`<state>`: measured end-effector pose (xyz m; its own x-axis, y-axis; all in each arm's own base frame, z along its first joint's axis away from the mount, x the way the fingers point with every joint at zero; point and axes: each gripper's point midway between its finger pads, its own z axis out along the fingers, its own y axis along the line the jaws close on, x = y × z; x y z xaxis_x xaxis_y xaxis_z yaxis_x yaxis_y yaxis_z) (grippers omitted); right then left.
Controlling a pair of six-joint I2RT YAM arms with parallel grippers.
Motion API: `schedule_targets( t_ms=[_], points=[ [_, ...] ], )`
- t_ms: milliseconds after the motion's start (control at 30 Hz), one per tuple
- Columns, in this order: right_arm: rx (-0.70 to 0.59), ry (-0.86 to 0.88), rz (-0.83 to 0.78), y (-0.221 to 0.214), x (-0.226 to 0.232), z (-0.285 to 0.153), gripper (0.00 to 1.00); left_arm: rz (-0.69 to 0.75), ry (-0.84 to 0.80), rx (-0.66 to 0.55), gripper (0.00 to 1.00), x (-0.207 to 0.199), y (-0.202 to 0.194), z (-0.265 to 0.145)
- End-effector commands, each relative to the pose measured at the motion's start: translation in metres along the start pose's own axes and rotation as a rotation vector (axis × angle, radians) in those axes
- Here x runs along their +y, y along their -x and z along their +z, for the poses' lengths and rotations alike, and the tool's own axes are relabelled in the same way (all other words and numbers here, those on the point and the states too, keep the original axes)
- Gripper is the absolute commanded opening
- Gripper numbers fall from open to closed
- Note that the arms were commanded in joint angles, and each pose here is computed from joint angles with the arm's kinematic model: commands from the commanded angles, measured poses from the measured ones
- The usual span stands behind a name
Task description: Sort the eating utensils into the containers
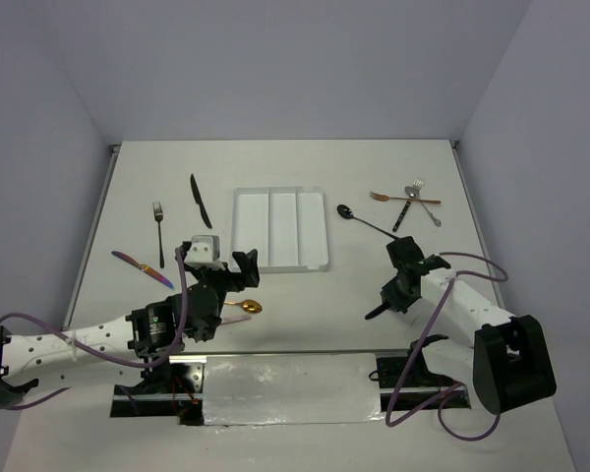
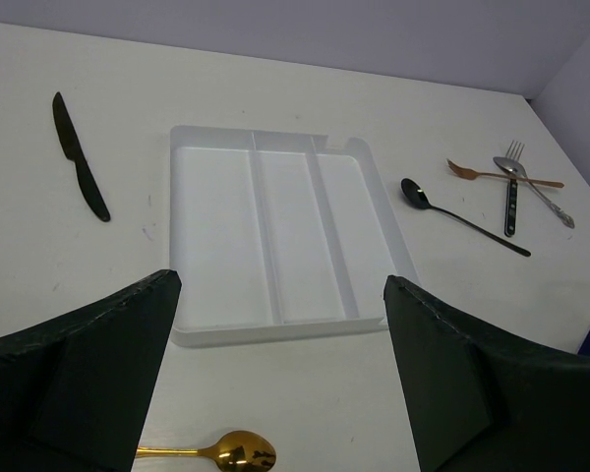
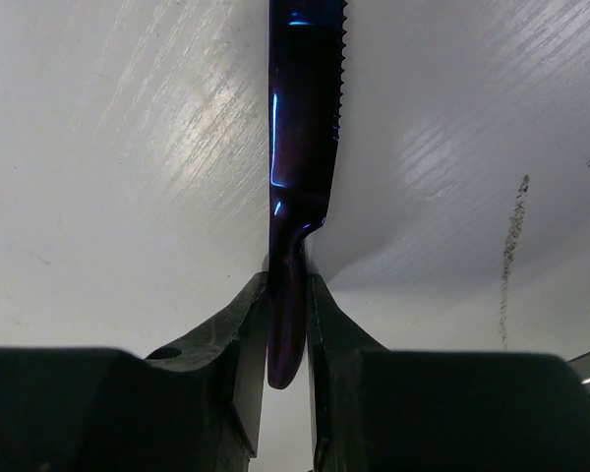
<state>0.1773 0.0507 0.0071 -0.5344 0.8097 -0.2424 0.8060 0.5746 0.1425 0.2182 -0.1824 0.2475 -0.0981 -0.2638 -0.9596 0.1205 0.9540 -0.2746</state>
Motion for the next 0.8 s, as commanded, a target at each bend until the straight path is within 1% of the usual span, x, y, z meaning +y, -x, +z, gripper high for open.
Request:
schedule_targets(
  t_ms=[0, 167, 267, 300, 367, 400, 467, 500, 600, 633, 700, 733, 767],
  points=[
    [0.012, -0.034, -0.032, -0.003, -0.006, 0.013, 0.0, -0.08, -0.009, -0.034, 0.98, -0.005, 0.018, -0.001],
    [-0.003, -0.015, -0.043, 0.002, -0.001, 0.01, 0.0, -0.074, -0.008, -0.031, 0.98, -0.006, 0.018, -0.001],
    [-0.045, 0.034, -0.056, 0.01, 0.005, 0.001, 0.0, -0.073, -0.009, -0.03, 0.98, -0.006, 0.017, -0.001],
    [-0.08, 0.073, -0.063, 0.017, 0.01, -0.007, 0.0, -0.074, -0.011, -0.03, 0.98, -0.006, 0.017, -0.001],
    [-0.119, 0.1, -0.075, 0.024, 0.011, -0.018, 0.0, -0.074, -0.009, -0.031, 0.98, -0.006, 0.017, -0.001],
    [-0.171, 0.141, -0.074, 0.034, 0.016, -0.03, 0.0, -0.076, -0.011, -0.031, 0.98, -0.007, 0.018, -0.001],
    [-0.203, 0.176, -0.076, 0.041, 0.018, -0.044, 0.0, -0.074, -0.012, -0.03, 0.98, -0.007, 0.017, -0.001],
    [-0.256, 0.206, -0.107, 0.049, 0.019, -0.055, 0.0, -0.074, -0.014, -0.03, 0.98, -0.007, 0.017, -0.001],
    [-0.308, 0.276, -0.162, 0.059, 0.027, -0.075, 0.0, -0.067, -0.013, -0.028, 0.98, -0.007, 0.015, 0.0],
    [-0.312, 0.321, -0.235, 0.057, 0.032, -0.082, 0.0, -0.07, -0.012, -0.03, 0.98, -0.007, 0.016, 0.0],
    [-0.339, 0.448, -0.316, 0.058, 0.055, -0.095, 0.0, -0.064, -0.013, -0.027, 0.98, -0.008, 0.015, 0.0],
    [-0.351, 0.557, -0.403, 0.055, 0.075, -0.107, 0.0, -0.062, -0.014, -0.027, 0.98, -0.009, 0.015, 0.001],
    [-0.357, 0.592, -0.428, 0.056, 0.085, -0.116, 0.0, -0.056, -0.017, -0.026, 0.98, -0.009, 0.014, 0.0]
  ],
)
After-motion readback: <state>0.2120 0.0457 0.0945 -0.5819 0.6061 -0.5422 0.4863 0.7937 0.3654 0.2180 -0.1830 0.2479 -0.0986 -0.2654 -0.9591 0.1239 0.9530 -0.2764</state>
